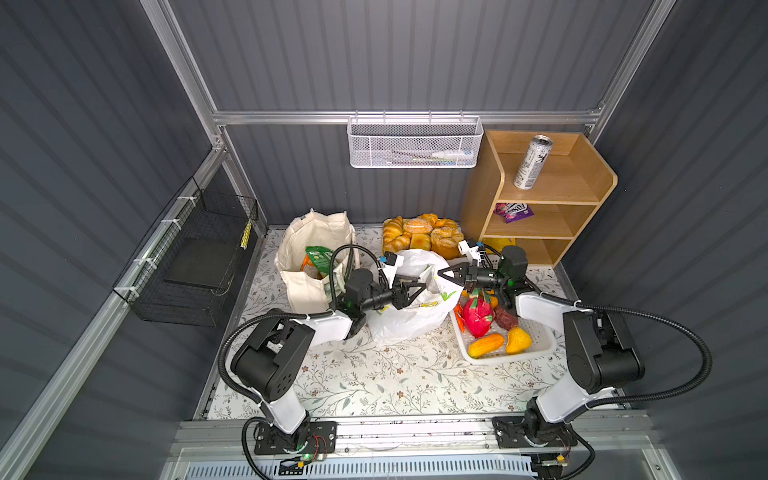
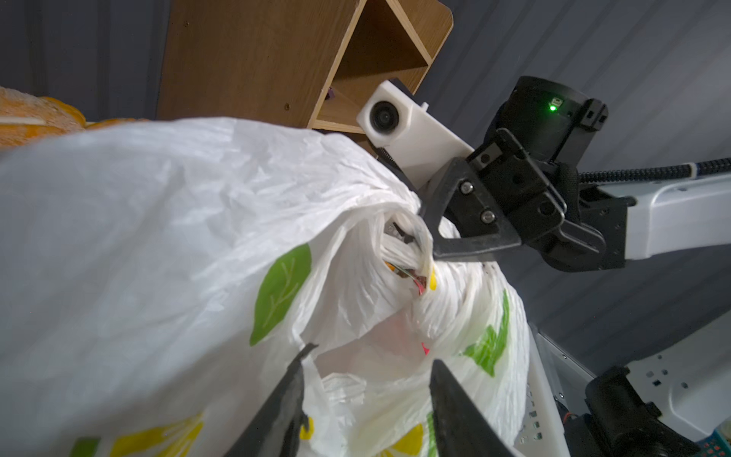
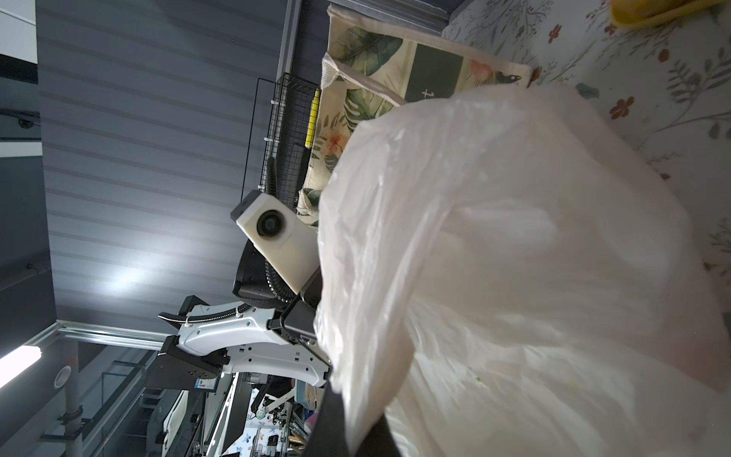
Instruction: Place the mixed food into the grocery bags and tie them
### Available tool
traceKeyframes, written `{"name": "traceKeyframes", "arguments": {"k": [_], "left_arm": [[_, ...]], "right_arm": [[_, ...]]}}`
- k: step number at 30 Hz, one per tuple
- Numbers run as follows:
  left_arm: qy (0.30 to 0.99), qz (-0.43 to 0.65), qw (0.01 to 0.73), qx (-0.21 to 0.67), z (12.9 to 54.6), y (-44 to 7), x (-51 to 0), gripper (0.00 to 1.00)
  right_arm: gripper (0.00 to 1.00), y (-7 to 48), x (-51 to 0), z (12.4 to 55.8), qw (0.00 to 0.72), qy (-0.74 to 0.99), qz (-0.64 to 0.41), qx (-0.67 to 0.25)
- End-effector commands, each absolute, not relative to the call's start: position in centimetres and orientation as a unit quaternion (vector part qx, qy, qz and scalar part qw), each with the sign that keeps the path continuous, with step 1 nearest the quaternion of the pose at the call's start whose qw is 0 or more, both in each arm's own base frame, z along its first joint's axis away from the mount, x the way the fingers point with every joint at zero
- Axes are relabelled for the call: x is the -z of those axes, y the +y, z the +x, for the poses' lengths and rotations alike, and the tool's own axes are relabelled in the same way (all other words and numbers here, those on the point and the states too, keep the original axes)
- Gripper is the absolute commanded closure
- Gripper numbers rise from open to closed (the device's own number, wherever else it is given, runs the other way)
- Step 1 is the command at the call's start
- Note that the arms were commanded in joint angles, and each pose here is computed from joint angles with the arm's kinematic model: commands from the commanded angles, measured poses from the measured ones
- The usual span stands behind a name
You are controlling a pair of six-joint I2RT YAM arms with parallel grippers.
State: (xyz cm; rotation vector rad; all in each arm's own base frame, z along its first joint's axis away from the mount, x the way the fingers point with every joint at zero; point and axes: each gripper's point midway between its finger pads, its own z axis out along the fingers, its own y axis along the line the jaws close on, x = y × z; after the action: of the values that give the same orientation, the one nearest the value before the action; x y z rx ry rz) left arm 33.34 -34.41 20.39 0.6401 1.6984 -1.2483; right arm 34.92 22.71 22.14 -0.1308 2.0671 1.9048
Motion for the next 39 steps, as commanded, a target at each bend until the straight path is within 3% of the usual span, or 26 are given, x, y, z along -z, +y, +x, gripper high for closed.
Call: {"name": "traceKeyframes", "arguments": {"k": [1, 17, 19, 22, 24, 35, 39], "left_arm": [[0.699, 0.274, 0.458, 0.477, 34.6, -35.0, -20.1, 0.48], [0.661, 0.348, 0.419, 0.516, 34.4, -40.6, -19.2, 0.44], [0.661, 0.346, 0.424, 0.514, 34.5, -41.0, -19.1, 0.55], [0.658, 0.327, 0.428, 0.526, 35.1, -41.4, -19.2, 0.90], [0.661, 0.317, 0.432, 0.526, 35.4, -41.3, -19.2, 1.00], [0.763, 0.269, 0.433, 0.398, 37.1, -37.1, -14.4, 1.00], [0.769, 0.271, 0.424, 0.394, 36.7, -36.9, -13.9, 1.00]], "right_arm": [[1.00, 22.6, -23.6, 34.0, 0.176, 0.711, -0.075, -0.677], [1.00, 22.7, -23.5, 33.8, 0.171, 0.709, -0.077, -0.679], [1.00, 22.7, -23.6, 33.8, 0.171, 0.709, -0.078, -0.680], [1.00, 22.7, -23.8, 33.6, 0.170, 0.709, -0.080, -0.680], [1.00, 22.7, -24.0, 33.4, 0.171, 0.708, -0.083, -0.681], [1.00, 22.3, -25.7, 33.0, 0.189, 0.700, -0.098, -0.681], [1.00, 22.3, -25.7, 33.1, 0.186, 0.700, -0.099, -0.682]]}}
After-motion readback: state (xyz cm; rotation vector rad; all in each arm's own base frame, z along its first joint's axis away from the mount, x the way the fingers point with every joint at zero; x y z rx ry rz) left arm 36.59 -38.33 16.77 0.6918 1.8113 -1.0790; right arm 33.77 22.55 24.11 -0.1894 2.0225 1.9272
